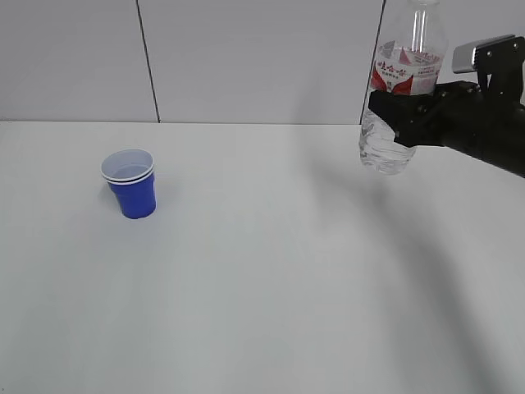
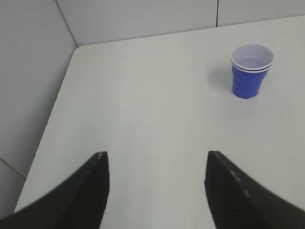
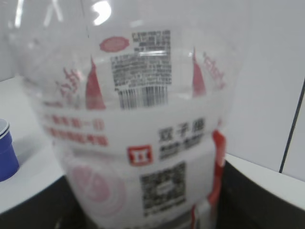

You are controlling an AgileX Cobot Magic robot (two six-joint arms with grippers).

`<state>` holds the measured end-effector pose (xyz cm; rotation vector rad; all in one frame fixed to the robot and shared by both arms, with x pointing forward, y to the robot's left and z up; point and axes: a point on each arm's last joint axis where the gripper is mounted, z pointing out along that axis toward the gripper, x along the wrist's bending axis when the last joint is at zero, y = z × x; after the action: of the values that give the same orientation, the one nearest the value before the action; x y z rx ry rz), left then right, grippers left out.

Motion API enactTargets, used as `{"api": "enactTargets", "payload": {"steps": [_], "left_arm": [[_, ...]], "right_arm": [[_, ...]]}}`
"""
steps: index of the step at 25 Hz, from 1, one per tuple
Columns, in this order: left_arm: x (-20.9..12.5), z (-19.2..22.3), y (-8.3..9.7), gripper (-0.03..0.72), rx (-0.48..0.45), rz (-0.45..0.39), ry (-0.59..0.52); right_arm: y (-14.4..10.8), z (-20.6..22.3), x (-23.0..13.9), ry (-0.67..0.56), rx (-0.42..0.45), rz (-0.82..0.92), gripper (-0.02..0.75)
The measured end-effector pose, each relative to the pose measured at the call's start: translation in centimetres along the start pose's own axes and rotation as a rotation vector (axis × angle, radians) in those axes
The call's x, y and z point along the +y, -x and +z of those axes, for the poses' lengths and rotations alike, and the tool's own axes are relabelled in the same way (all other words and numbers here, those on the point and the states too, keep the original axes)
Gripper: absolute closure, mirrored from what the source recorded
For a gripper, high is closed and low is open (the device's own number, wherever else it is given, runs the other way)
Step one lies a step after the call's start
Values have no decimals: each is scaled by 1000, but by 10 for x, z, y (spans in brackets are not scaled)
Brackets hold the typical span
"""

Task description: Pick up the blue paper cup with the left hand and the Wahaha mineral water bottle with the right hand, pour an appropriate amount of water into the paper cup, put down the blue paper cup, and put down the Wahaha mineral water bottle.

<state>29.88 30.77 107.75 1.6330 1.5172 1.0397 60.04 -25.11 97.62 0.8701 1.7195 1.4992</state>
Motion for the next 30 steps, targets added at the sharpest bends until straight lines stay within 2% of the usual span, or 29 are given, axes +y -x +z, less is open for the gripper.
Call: {"api": "enactTargets", "payload": {"steps": [6, 17, 25, 30], "left_arm": [[-11, -15, 1, 211, -32, -43, -3], [-17, -16, 4, 216, -66, -65, -44], [-17, -15, 8, 246, -110, -85, -42], [-19, -10, 10, 250, -117, -90, -23]], "right_arm": [[0, 0, 0, 0, 0, 0, 337], [0, 0, 0, -3, -1, 15, 337], [2, 9, -27, -59, 3, 61, 337], [7, 21, -39, -42, 17, 76, 337]]}}
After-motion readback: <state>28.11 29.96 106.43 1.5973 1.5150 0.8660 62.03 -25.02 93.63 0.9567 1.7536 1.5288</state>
